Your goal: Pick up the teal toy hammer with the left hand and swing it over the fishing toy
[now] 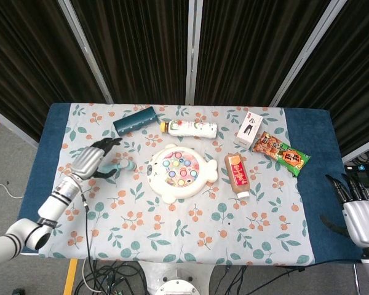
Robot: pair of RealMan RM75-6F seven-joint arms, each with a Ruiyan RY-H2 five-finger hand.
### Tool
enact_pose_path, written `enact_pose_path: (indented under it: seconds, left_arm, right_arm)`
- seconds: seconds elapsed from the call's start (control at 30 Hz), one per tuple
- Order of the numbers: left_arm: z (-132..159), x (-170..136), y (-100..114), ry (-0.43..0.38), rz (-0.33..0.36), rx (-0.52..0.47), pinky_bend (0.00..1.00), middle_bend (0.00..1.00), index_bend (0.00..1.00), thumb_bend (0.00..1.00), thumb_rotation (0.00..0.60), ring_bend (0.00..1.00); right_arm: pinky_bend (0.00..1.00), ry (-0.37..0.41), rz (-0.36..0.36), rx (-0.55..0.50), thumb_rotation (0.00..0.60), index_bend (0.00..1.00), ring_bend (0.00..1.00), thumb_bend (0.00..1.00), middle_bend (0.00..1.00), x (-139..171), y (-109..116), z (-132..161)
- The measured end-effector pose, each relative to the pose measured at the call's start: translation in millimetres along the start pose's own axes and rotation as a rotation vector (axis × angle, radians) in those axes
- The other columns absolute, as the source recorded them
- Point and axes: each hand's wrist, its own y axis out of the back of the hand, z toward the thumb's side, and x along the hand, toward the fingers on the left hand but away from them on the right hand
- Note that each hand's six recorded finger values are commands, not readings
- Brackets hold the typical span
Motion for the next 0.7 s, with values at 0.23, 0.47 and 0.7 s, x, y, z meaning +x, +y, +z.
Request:
enact_pose_path:
  seconds: [0.23,0.47,0.7]
  left_arm:
    - [-46.8,-70.3,56.1,0.168,0.168,0.098,0.15,0.17,0.16,0.26,0.600,0.07]
    - [-69.6,-168.0,71.6,0.394,0.274,0.273,0.12,0.18,0.18,0.26,0.600,0.07]
    - [-55.5,-233.6,64.2,0.476,0.297,0.269,0.12,0.18,0.19,0.26,0.600,0.07]
  right_arm:
    - [0.00,0.029,0.023,-0.039,0.600,0.07,0.00,0.12,0.17,-10.2,-0.4,-2.6]
    - [0.00,0.073,0.015,-0.066,0.600,0.07,0.00,0.12,0.16,-17.3,-1.7,1.4]
    - [0.00,0.064,-0.017,-0.072,0.600,0.07,0.00,0.12,0.16,-8.9,2.4,1.4]
